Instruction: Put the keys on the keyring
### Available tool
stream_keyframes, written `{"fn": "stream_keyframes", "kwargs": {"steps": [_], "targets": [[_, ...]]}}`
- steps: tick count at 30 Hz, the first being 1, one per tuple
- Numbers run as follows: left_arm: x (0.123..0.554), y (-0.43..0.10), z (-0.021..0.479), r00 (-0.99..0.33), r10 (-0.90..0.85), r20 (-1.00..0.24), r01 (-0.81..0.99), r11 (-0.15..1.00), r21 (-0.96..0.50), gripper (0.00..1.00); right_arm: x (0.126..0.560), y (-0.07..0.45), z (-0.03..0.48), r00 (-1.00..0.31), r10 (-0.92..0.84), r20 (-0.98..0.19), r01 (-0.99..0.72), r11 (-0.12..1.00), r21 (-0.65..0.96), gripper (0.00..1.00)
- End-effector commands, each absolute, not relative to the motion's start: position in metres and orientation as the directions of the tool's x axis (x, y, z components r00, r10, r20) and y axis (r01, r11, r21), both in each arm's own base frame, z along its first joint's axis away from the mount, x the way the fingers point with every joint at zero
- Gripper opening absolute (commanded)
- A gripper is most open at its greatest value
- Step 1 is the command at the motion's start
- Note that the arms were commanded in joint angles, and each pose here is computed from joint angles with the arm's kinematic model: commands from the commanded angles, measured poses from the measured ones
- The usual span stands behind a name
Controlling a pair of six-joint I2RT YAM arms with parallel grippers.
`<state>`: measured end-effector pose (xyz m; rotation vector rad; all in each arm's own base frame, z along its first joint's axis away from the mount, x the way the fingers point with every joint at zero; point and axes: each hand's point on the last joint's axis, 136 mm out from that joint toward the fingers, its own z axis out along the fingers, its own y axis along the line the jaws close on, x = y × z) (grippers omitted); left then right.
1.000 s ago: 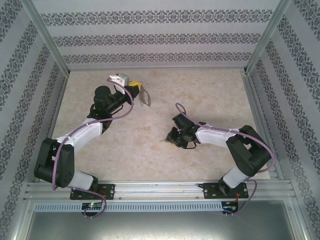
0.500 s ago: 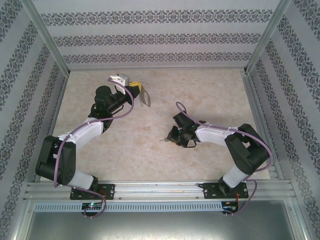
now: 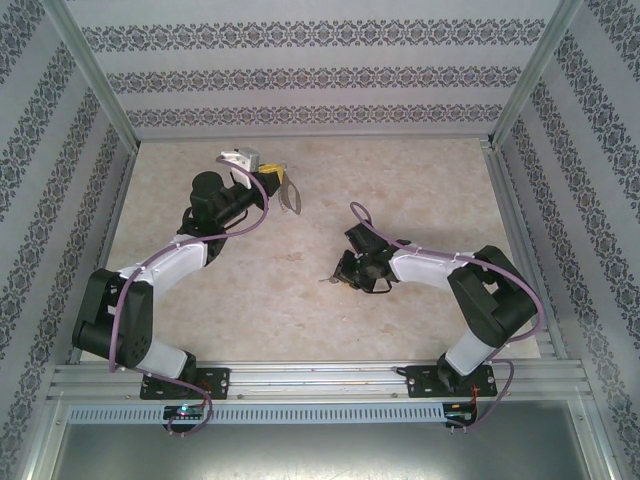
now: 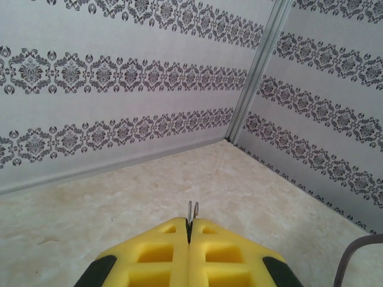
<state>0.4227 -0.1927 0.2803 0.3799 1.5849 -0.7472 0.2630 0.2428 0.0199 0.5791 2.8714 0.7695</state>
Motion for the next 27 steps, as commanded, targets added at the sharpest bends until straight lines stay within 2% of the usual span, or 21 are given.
{"fn": "stream_keyframes", "kwargs": {"steps": [1,7,13,17,21,25,27], "targets": [[0.424,-0.191,0.305,-0.090,-0.213,-0.973,0.660,0.718,-0.218,0.00,0.270,0.247,0.023,-0.926,0.377,-0.013,0.316,0.796,0.516,0.14],[0.425,-0.191,0.305,-0.093,-0.218,-0.971,0.660,0.717,-0.224,0.00,0.270,0.244,0.025,-0.926,0.376,-0.019,0.313,0.796,0.518,0.01],[0.426,-0.193,0.306,-0.101,-0.223,-0.970,0.668,0.707,-0.232,0.00,0.273,0.237,0.038,-0.932,0.354,-0.071,0.265,0.805,0.531,0.00],[0.425,-0.196,0.307,-0.112,-0.226,-0.968,0.678,0.694,-0.241,0.00,0.286,0.232,0.064,-0.936,0.300,-0.186,0.151,0.816,0.558,0.00],[0.422,-0.199,0.308,-0.125,-0.220,-0.968,0.695,0.677,-0.243,0.00,0.307,0.232,0.104,-0.914,0.205,-0.350,-0.051,0.798,0.601,0.00],[0.418,-0.202,0.307,-0.138,-0.212,-0.967,0.710,0.660,-0.246,0.00,0.323,0.234,0.147,-0.841,0.103,-0.531,-0.290,0.742,0.604,0.00],[0.417,-0.204,0.308,-0.143,-0.211,-0.967,0.715,0.654,-0.249,0.00,0.326,0.240,0.161,-0.811,0.082,-0.579,-0.389,0.664,0.639,0.00]]}}
